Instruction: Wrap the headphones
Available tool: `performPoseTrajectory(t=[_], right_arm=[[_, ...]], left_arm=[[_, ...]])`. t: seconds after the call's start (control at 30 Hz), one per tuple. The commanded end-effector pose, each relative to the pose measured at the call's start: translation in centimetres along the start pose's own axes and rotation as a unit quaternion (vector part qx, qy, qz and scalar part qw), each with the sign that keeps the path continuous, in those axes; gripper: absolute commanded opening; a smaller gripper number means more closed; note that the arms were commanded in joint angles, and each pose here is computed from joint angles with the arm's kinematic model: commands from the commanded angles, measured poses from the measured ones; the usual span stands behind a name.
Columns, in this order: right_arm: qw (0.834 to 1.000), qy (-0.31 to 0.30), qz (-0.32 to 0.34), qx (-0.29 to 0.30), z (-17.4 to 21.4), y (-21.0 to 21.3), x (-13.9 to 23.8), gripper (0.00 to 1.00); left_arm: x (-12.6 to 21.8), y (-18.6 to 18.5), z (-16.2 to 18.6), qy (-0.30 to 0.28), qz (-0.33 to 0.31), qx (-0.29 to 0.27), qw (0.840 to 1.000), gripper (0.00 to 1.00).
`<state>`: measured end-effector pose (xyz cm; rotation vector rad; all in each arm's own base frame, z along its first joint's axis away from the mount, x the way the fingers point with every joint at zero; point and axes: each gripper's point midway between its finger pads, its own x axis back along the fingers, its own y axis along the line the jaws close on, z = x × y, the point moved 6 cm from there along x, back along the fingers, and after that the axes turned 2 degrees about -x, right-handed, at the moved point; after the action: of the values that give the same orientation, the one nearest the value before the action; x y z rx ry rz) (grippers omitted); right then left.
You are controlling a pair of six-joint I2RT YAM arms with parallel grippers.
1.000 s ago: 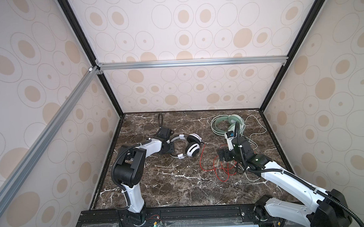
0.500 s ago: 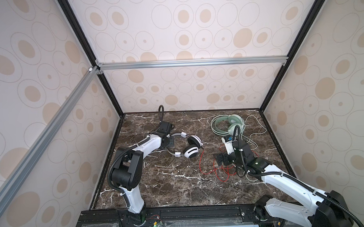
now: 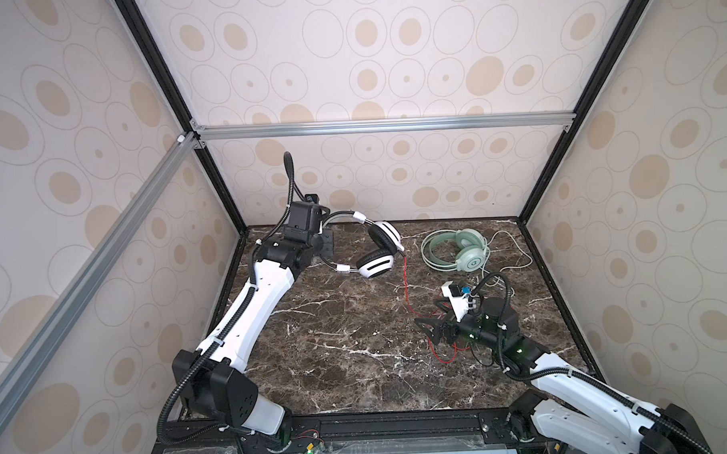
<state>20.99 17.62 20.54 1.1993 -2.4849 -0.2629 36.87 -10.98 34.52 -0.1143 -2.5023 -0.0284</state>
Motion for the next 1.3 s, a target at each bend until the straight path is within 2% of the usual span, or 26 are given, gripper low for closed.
performPoseTrajectory(t=[0.0,0.3,0.67,0.97,1.27], right_arm=[[0.997,-0.057,-0.051,0.029,-2.1,1.4,0.0,1.0],[0.995,-0.069,-0.059,0.03,-2.8,0.4,-3.2,1.0],[0.997,-0.06,-0.042,0.003,-0.6,-2.0,-6.8,0.99],[0.998,-0.034,-0.047,-0.025,2.5,-2.7,-7.4,0.77],[0.999,-0.007,-0.035,-0.03,4.7,-3.4,-7.5,0.7]], left_arm=[[3.6,-0.3,-2.7,-0.04,0.033,0.004,0.999,0.0],[7.3,-1.5,-5.7,-0.093,0.107,0.008,0.99,0.0],[9.3,-2.0,-7.6,-0.12,0.136,0.017,0.983,0.0],[10.8,-1.8,-9.4,-0.143,0.134,0.016,0.981,0.0],[11.5,-1.3,-11.1,-0.166,0.138,0.037,0.976,0.0]])
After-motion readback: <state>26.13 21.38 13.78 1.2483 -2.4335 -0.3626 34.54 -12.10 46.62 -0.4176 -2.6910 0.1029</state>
